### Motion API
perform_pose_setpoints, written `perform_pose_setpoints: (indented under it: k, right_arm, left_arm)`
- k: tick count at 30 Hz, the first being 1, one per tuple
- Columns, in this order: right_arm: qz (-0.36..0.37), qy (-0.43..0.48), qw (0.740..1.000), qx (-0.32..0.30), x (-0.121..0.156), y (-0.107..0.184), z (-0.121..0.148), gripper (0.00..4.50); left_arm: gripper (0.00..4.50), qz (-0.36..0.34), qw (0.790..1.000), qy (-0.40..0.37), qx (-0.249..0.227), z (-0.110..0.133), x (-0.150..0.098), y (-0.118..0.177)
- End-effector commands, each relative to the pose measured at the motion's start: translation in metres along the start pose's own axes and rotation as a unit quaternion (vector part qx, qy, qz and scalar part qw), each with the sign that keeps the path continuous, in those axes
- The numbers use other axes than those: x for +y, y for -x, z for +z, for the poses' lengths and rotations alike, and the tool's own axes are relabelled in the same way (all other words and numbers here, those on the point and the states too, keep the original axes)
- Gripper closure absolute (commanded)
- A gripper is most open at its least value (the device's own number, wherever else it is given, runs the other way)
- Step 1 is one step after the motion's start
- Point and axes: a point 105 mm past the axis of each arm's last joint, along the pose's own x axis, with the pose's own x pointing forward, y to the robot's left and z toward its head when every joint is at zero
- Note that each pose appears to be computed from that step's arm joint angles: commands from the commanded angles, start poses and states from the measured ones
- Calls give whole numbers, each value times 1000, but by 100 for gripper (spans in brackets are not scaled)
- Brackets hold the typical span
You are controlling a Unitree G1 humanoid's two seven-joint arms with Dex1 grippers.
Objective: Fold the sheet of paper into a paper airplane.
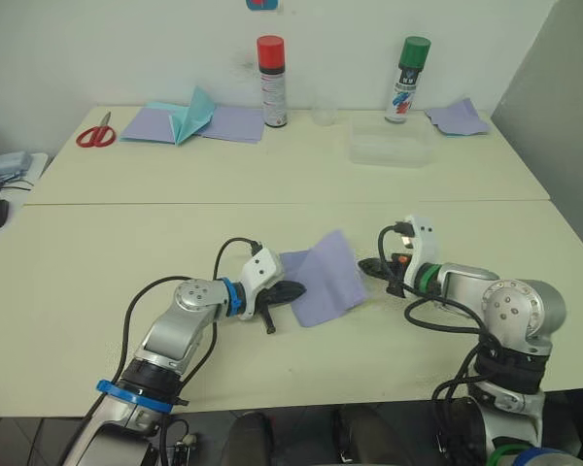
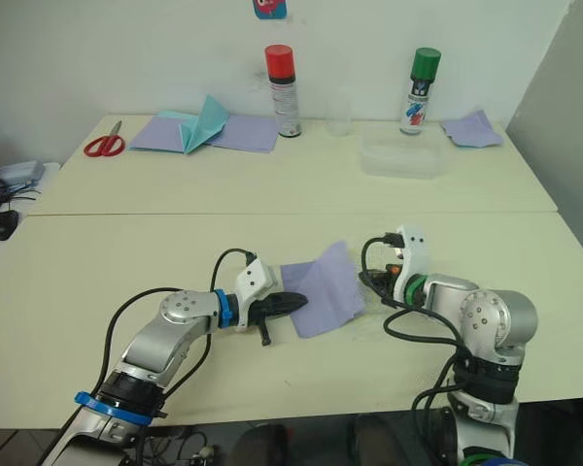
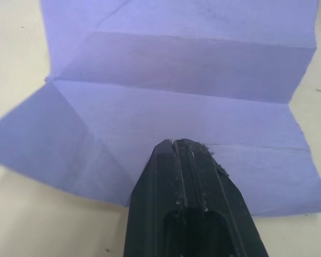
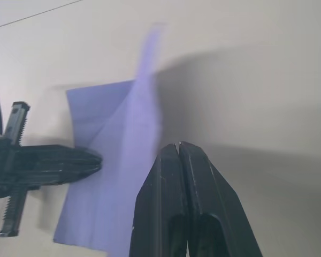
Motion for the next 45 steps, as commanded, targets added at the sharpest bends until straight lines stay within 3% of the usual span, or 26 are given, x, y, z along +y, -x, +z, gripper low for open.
perform_pose_setpoints:
  k: [1, 11, 14, 23, 31, 34, 43, 45]
  right_arm:
    - [23, 14, 1000, -5, 3, -1, 1, 446]
    - [44, 35, 998, -10, 3, 2, 4, 446]
    - [49, 26, 998, -18, -3, 7, 11, 388]
    - [84, -40, 996, -3, 6, -9, 15, 81]
    - [94, -52, 994, 34, 13, -25, 3, 81]
    - [107, -57, 992, 44, 17, -25, -2, 134]
    - [105, -85, 988, 75, 17, -21, -22, 448]
    - [100, -98, 987, 77, 16, -20, -26, 448]
  left_arm:
    - [450, -28, 999, 11, 36, -20, -11, -3]
    - [450, -42, 999, -2, 30, -12, -6, -8]
    - [450, -47, 998, -4, 37, -16, -7, -9]
    - [450, -57, 998, -7, 41, -18, -11, -14]
    - [450, -60, 997, -9, 44, -18, -12, -14]
    - [450, -61, 997, -9, 44, -19, -13, -14]
    - [450, -40, 999, -2, 18, -6, -4, -10]
    - [450, -33, 999, 1, 10, -1, 0, -9]
